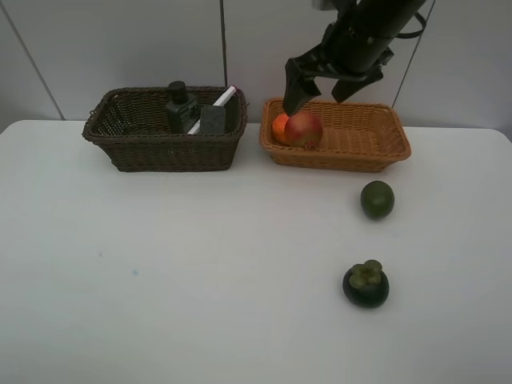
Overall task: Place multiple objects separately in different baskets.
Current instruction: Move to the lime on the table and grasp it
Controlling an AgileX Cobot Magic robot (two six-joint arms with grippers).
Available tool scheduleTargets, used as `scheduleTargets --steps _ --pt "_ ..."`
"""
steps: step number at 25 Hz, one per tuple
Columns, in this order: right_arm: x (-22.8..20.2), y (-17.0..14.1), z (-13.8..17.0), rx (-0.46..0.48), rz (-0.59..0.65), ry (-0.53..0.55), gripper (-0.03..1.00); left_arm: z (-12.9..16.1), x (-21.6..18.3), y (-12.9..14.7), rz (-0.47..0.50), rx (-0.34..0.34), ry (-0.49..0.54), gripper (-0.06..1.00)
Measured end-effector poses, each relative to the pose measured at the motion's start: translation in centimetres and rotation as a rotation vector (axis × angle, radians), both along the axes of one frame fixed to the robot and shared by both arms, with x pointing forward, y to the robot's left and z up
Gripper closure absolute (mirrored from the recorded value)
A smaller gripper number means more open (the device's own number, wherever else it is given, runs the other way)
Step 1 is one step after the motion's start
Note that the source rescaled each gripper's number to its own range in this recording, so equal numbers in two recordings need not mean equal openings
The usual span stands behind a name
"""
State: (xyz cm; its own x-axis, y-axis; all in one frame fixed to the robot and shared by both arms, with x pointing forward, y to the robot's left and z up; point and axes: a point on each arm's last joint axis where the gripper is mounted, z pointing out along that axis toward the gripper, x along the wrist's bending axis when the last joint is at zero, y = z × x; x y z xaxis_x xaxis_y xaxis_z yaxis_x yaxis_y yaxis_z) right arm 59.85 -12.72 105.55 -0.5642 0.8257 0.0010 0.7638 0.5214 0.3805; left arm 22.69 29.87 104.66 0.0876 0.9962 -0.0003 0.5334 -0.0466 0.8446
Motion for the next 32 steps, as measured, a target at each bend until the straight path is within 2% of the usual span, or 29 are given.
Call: scheduleTargets --steps 5,8,13,17,21,32 --pt "-0.3 -2.8 -1.7 -0.203 -0.114 0.07 -0.03 0.0 0.0 0.0 0.0 0.0 0.0 0.05" --pt "-0.5 -4.9 -4.0 -0.244 -0.205 0.118 -0.03 0.0 0.0 0.0 0.0 0.0 0.0 0.05" --pt "-0.8 -7.9 -7.7 -0.206 -0.339 0.142 -0.03 0.0 0.0 0.0 0.0 0.0 0.0 0.05" --pt "-0.9 -8.5 -9.2 -0.149 -0.389 0.115 -0.03 0.0 0.0 0.0 0.0 0.0 0.0 0.05" --pt "-1.0 -8.6 -10.2 -0.104 -0.415 0.076 -0.03 0.0 0.0 0.0 0.0 0.0 0.0 0.05" --pt "-1.4 -9.3 -13.1 -0.065 -0.426 0.035 -0.03 0.0 0.0 0.0 0.0 0.0 0.0 0.05"
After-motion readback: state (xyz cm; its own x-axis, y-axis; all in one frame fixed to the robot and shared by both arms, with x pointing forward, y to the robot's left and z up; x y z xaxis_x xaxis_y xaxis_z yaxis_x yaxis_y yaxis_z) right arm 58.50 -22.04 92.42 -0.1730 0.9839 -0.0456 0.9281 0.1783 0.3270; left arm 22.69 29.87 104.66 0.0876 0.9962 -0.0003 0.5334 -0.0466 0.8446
